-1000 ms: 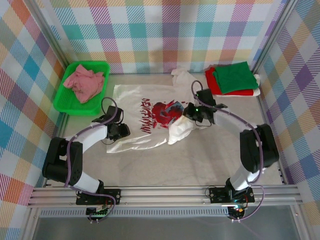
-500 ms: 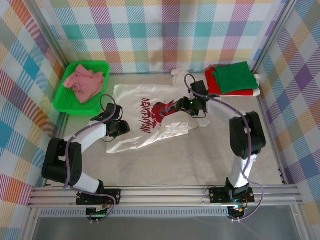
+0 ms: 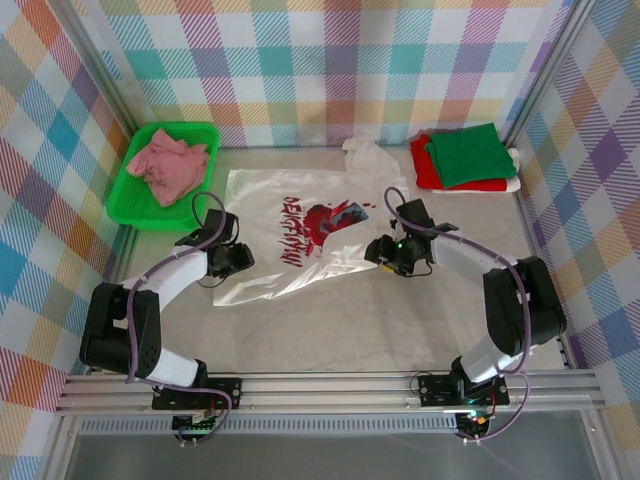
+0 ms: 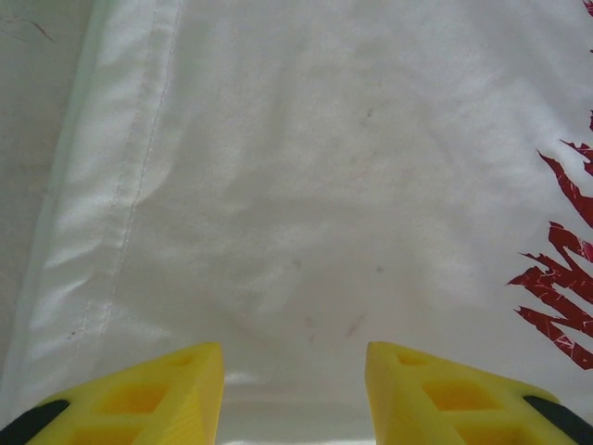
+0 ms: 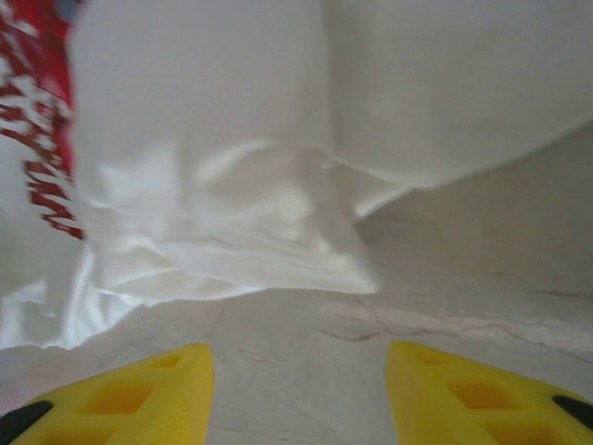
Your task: Fold and stack the t-shirts
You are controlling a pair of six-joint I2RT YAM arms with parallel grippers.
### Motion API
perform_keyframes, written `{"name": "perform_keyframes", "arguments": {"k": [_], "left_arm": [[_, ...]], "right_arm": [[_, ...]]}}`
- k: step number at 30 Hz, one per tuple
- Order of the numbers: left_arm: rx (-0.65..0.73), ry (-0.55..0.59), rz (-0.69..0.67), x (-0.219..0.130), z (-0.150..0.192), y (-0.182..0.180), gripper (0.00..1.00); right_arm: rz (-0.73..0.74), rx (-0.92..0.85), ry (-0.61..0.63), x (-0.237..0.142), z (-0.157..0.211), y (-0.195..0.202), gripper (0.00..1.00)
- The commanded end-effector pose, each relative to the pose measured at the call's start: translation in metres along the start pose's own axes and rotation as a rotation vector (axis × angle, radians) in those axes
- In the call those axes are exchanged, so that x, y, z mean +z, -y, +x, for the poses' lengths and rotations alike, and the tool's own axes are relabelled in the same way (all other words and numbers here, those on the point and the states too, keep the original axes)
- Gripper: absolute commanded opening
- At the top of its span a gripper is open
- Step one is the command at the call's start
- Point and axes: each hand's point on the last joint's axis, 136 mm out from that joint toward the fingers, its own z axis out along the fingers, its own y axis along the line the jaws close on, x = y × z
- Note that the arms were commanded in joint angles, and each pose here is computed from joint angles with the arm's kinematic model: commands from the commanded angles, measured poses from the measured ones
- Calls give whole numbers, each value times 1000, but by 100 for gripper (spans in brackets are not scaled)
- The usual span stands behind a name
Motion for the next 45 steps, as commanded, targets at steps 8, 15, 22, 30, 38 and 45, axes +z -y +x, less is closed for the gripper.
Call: {"name": "perform_keyframes", "arguments": {"k": [8,15,22,30,38,45], "left_arm": [[-7,-25,-17,0,13,-11,46],[-11,-10,-18,-4,11,-12,46],[-13,-13,-12,-3,11,-10,46],[-8,8,-25,-16,12,-15,46],[-30,-15,-77,-41,40,-40,49],[-99,-46,-87,-56,66,-56,51]], "right_arm": [[-106,4,-2,25,-13,-14,39],[-62,8,28,21,-15,-5,18],[-21,21,49,9,-13,1,5],[51,36,48,-30,12,12,0],[170,218,58,-98,86,55,0],[303,437,91,-164,157,98,0]]}}
